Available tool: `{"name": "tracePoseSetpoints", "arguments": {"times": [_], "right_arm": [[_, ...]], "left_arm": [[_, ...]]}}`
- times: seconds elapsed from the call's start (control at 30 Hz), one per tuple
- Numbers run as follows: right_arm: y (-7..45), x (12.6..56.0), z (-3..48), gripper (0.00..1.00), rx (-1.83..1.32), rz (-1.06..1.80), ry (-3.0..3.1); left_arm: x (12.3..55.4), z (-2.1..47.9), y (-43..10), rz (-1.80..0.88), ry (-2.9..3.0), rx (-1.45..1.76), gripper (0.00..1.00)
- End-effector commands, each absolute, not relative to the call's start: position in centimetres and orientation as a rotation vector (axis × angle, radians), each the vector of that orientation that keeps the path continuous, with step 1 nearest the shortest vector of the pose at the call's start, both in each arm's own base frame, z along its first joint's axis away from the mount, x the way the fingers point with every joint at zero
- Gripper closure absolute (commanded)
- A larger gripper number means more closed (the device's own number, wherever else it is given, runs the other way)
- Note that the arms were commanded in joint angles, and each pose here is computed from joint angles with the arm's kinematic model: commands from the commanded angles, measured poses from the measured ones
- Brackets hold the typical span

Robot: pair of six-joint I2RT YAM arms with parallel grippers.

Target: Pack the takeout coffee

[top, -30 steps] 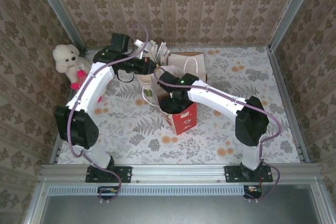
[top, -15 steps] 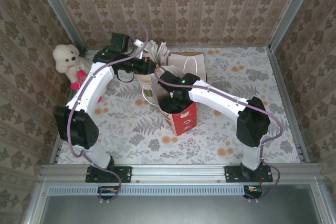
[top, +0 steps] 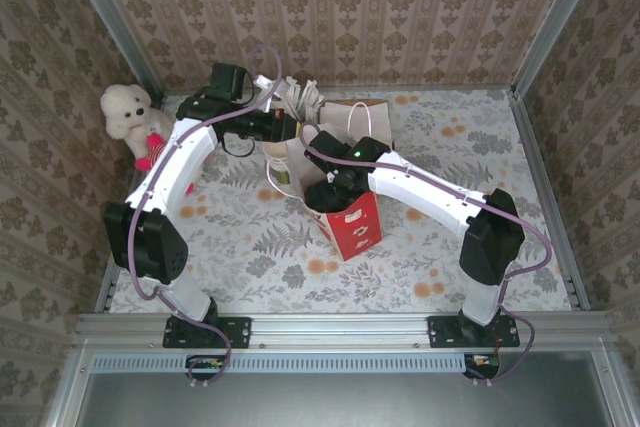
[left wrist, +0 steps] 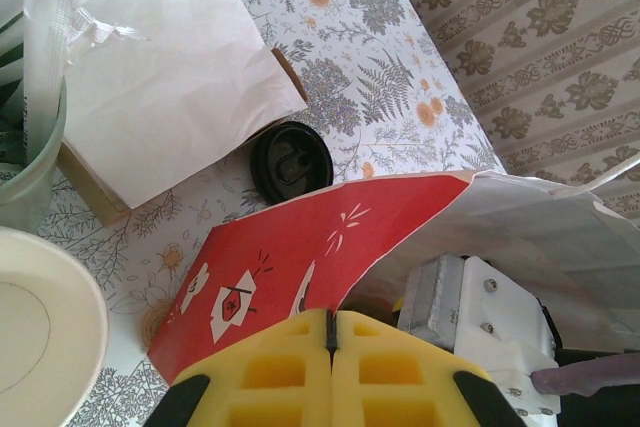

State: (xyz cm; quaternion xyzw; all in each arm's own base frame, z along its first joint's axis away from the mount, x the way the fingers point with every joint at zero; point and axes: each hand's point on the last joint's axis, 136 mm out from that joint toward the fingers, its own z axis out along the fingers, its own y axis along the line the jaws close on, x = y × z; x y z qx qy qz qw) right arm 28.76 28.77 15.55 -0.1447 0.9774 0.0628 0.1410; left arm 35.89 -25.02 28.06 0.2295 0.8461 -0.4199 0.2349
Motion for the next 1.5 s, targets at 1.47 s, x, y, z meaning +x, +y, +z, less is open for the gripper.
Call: {"name": "tracePoseSetpoints", "arguments": {"times": [1.47], "right_arm": [[32.1,35.1,30.3,0.00,-0.442,0.463,1.775]], "left_arm": [[35.8,29.8,-25.6,-1.135,2.248,0.668,1.00]]}}
